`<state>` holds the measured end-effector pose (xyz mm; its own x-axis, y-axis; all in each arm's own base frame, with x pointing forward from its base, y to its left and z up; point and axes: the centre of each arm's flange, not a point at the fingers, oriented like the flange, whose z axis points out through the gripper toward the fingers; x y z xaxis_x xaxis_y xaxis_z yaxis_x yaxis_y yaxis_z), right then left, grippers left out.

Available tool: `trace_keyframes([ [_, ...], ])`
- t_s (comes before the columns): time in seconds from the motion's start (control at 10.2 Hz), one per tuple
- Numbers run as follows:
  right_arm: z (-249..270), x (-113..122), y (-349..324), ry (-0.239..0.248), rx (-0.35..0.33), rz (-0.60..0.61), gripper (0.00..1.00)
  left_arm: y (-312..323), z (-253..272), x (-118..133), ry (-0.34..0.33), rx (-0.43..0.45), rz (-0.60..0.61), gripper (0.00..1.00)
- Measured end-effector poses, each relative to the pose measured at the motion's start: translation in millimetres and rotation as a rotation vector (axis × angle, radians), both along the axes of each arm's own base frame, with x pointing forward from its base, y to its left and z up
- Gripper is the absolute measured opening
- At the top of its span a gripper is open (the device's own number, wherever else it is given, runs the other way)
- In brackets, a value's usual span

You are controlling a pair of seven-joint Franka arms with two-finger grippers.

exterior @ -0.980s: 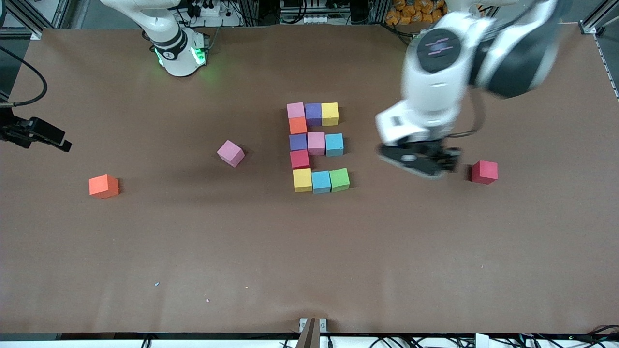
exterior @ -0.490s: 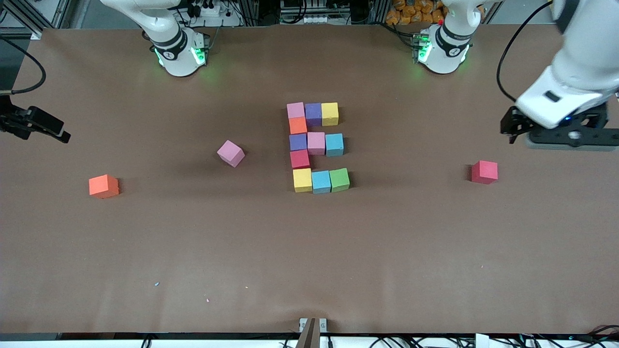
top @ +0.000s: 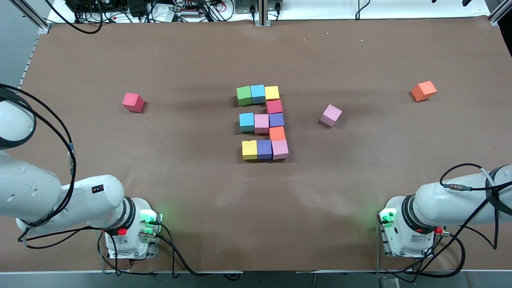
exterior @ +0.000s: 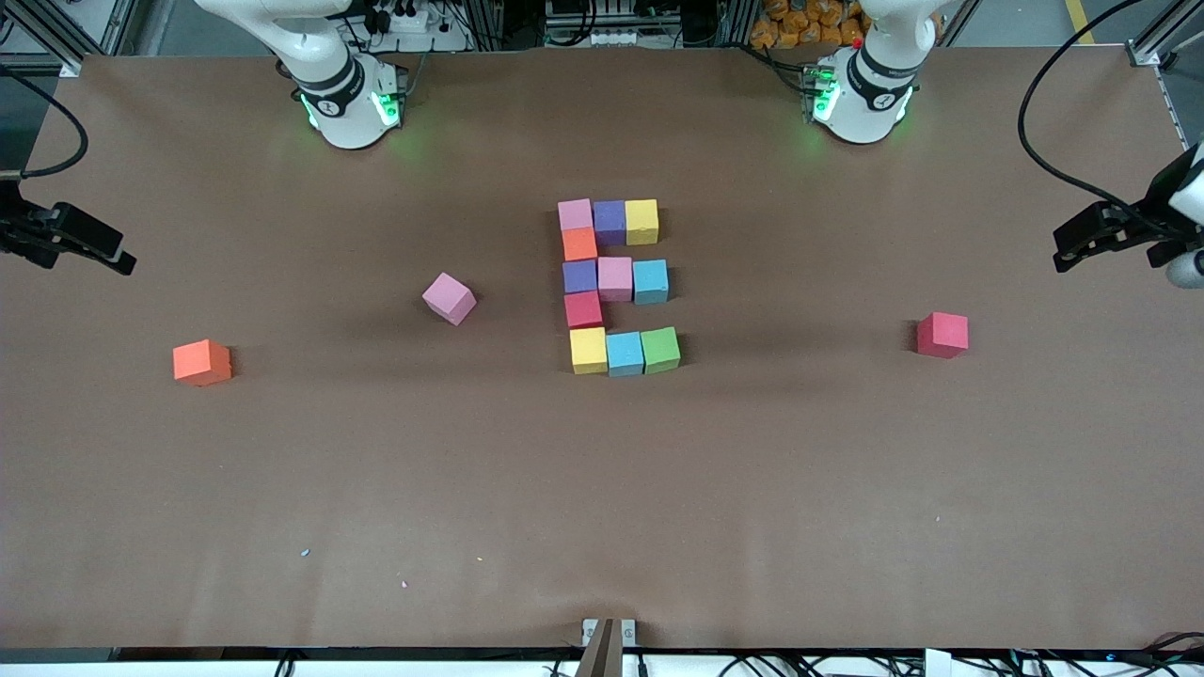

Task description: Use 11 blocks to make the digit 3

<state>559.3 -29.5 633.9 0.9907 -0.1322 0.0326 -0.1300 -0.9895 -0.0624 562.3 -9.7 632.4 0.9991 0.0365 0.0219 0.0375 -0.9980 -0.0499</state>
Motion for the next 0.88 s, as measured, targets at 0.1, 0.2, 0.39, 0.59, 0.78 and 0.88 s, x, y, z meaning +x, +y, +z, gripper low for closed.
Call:
trace_keyframes([
  [0.1,0,0,0,0.000,0.000,0.000,1.00,5,-1,-7,0.005,-0.009,0.013,1.00],
  [0.2,0,0,0,0.001,0.000,-0.001,1.00,6,-1,-13,0.009,-0.007,0.017,1.00],
  [0.39,-1,0,-1,0.001,-0.002,-0.001,1.00,-2,-6,-20,0.021,-0.006,0.001,1.00],
  [0.59,-1,0,-3,0.005,-0.032,0.002,1.00,-12,-13,-21,0.023,-0.012,-0.017,1.00],
  [0.78,-1,-1,-3,0.008,-0.054,0.047,1.00,-7,-19,-21,0.015,-0.073,-0.015,1.00],
  [0.88,-2,-1,-3,0.009,-0.057,0.066,1.00,-8,-22,-21,0.014,-0.083,-0.034,1.00],
])
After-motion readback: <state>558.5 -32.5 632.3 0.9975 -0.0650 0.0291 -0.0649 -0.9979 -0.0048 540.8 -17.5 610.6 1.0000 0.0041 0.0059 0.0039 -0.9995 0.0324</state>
